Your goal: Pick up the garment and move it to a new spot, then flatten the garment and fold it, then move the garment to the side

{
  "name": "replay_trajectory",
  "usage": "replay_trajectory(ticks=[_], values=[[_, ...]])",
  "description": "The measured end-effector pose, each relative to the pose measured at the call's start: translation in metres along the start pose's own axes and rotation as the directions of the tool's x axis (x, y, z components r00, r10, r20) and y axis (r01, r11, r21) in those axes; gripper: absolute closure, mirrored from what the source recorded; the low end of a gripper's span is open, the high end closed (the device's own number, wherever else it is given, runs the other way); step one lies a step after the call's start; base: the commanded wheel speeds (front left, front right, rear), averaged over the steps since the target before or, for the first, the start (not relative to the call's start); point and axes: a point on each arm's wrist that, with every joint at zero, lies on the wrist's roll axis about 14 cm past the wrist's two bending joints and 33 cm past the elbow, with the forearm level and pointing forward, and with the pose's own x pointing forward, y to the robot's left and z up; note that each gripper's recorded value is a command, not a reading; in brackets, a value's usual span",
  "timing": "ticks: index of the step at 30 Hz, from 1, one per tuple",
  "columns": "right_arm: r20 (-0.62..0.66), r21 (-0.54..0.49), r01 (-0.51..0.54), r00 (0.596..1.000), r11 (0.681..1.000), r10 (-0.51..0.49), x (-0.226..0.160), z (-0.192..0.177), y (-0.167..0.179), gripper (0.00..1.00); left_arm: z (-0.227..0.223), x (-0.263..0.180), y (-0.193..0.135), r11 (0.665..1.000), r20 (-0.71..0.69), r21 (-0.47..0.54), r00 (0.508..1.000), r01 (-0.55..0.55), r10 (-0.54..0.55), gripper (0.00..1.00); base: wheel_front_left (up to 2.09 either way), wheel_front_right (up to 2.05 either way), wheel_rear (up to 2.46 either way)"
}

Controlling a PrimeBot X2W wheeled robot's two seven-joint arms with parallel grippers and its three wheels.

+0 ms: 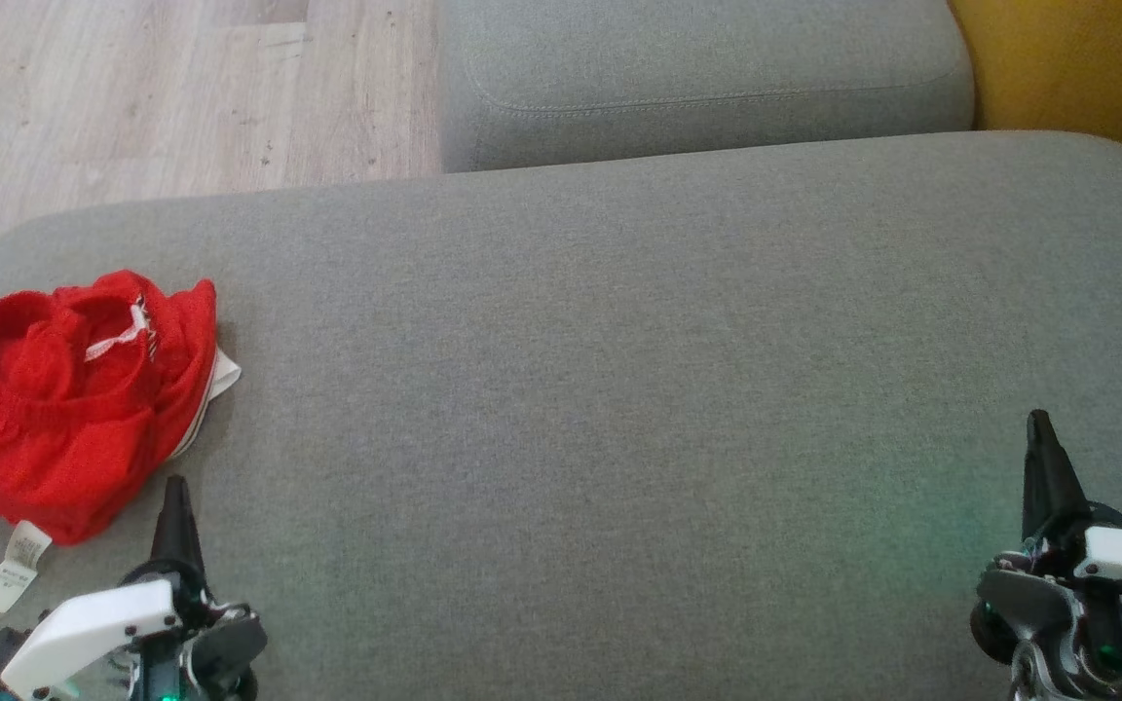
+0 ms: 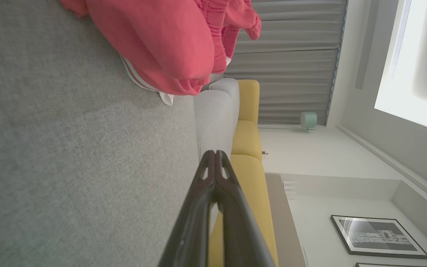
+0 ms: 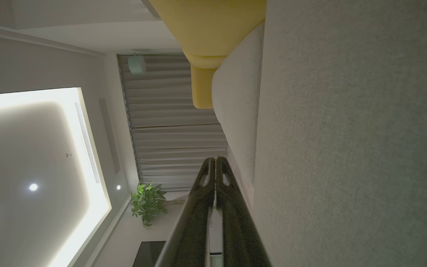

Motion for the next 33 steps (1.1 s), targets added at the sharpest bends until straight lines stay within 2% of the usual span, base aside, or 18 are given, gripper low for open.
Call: replay_trajectory(ticks=[33], values=[[0.0,0.0,0.0,1.0,1.0,0.0,0.0,0.0,0.0,1.0,0.0,0.0,0.0,1.0,0.0,0.0,1.0,0.0,0.0,1.0,0.0,0.0,0.0]])
